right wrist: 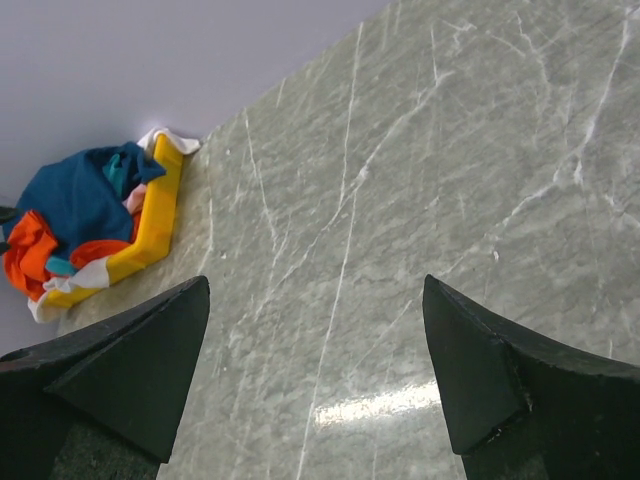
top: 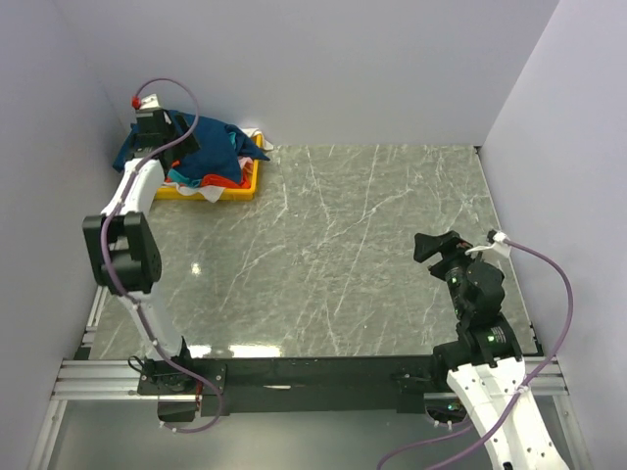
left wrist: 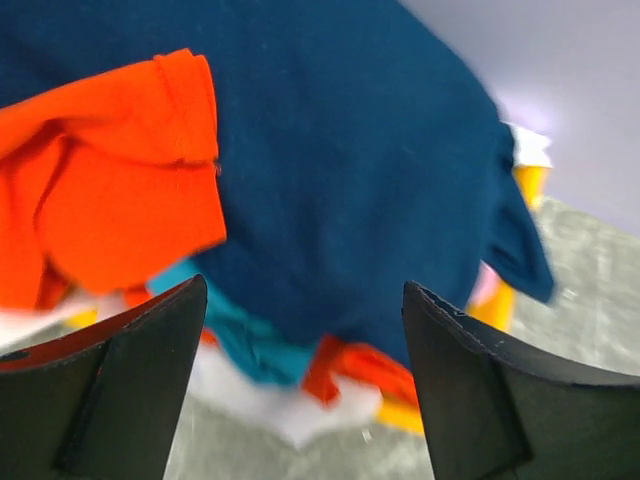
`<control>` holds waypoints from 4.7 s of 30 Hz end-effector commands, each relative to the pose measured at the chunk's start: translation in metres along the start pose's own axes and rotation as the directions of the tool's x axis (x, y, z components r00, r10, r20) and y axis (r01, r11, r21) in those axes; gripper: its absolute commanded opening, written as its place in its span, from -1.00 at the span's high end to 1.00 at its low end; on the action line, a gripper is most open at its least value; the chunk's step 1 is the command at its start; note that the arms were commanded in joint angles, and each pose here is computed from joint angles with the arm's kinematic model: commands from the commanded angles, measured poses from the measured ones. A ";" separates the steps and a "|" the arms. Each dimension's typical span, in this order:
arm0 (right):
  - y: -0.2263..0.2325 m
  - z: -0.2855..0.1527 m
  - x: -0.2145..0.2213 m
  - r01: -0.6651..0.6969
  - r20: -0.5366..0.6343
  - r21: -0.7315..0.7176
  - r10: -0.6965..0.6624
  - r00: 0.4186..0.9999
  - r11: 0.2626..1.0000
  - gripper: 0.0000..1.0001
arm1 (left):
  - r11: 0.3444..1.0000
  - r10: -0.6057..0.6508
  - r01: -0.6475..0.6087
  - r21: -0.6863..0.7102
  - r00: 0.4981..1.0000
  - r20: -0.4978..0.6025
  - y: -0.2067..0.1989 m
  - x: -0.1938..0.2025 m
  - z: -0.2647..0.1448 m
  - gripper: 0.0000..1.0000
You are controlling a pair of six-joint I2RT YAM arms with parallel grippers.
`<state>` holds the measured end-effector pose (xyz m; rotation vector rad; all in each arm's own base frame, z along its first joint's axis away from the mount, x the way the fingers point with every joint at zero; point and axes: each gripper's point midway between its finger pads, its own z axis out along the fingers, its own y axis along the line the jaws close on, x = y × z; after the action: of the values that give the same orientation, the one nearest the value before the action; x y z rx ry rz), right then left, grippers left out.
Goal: Fold and stack the t-shirts
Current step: Grab the tshirt from the pile
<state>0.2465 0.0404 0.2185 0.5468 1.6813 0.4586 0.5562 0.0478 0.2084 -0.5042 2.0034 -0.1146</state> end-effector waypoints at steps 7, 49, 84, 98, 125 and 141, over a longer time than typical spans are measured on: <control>0.003 0.015 0.008 0.026 -0.015 -0.022 -0.026 1.000 0.999 -0.86 | 0.998 0.060 -0.058 -0.040 0.996 0.059 0.002 -0.020 0.058 -0.66; 0.004 0.024 0.018 -0.006 -0.042 -0.033 0.005 0.999 0.999 -0.84 | 0.994 0.063 -0.073 0.083 0.990 0.123 -0.020 -0.021 0.085 0.63; -0.001 0.023 0.018 0.014 -0.037 -0.016 -0.015 0.999 1.000 -0.84 | 0.983 0.096 -0.111 0.148 0.989 0.110 -0.092 0.011 0.070 0.61; -0.006 0.027 0.023 0.035 -0.050 0.001 -0.035 0.998 0.999 -0.84 | 0.984 0.121 -0.137 0.116 0.983 0.136 -0.116 0.020 0.082 -0.30; -0.007 0.028 0.023 0.049 -0.054 0.008 -0.049 0.997 0.999 -0.84 | 0.987 0.127 -0.141 0.079 0.979 0.159 -0.118 -0.003 0.080 0.99; 0.000 0.024 0.009 0.069 -0.040 0.009 -0.069 0.997 0.998 -0.84 | 0.986 0.039 -0.138 0.090 0.724 0.689 -0.156 -0.235 -0.097 0.99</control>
<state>0.2652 0.0481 0.1805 0.5022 1.7956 0.4171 0.6517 -0.0267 0.3504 -0.2989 1.5972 -0.0105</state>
